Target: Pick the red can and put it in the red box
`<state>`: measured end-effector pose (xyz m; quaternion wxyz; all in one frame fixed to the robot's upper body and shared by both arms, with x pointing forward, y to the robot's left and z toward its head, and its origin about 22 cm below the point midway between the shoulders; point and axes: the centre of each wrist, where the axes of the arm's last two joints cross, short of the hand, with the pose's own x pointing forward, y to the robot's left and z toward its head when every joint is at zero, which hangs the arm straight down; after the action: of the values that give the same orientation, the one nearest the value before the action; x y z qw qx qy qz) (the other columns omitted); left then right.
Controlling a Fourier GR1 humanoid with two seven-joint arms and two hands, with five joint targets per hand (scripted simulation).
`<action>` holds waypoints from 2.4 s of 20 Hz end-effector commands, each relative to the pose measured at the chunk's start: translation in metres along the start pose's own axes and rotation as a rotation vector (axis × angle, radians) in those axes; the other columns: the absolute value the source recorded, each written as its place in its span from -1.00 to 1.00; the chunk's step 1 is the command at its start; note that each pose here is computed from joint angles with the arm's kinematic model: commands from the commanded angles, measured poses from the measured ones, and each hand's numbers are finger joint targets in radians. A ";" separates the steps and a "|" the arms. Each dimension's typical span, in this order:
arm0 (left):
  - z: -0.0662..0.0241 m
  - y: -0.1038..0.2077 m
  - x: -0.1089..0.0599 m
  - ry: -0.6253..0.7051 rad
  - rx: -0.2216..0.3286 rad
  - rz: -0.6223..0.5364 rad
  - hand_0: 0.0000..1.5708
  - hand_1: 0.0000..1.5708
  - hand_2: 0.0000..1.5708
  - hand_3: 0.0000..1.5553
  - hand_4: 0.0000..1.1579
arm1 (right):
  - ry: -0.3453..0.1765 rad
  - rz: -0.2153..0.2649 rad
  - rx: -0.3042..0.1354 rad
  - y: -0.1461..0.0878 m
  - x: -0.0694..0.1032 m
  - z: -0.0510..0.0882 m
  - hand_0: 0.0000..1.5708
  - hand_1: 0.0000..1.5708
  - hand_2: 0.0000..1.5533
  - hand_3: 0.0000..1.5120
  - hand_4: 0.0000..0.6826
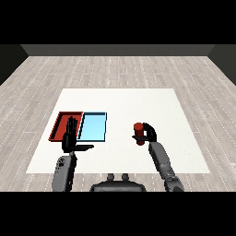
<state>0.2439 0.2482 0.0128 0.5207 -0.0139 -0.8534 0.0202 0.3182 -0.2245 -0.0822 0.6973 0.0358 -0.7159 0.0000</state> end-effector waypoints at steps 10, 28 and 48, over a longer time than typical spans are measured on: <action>-0.0164 -0.018 -0.005 0.010 -0.051 0.025 -1.00 -1.00 -1.00 -1.00 -1.00 | -0.161 0.082 0.054 -0.002 0.050 0.007 0.81 0.81 0.84 0.81 0.80; -0.0111 -0.069 -0.002 0.099 -0.145 0.041 -1.00 -1.00 -1.00 -1.00 -1.00 | -0.309 0.046 0.067 0.115 0.107 0.011 0.84 0.84 0.84 0.83 0.91; -0.0128 -0.124 -0.043 0.261 -0.232 0.114 -1.00 -1.00 -1.00 -1.00 -1.00 | -0.338 -0.032 0.060 0.158 0.126 0.024 0.86 0.86 0.86 0.83 0.87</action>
<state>0.2721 0.1258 -0.0067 0.6144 -0.1174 -0.7786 -0.0503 0.2924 -0.0827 0.0381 0.5702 0.0640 -0.8190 0.0108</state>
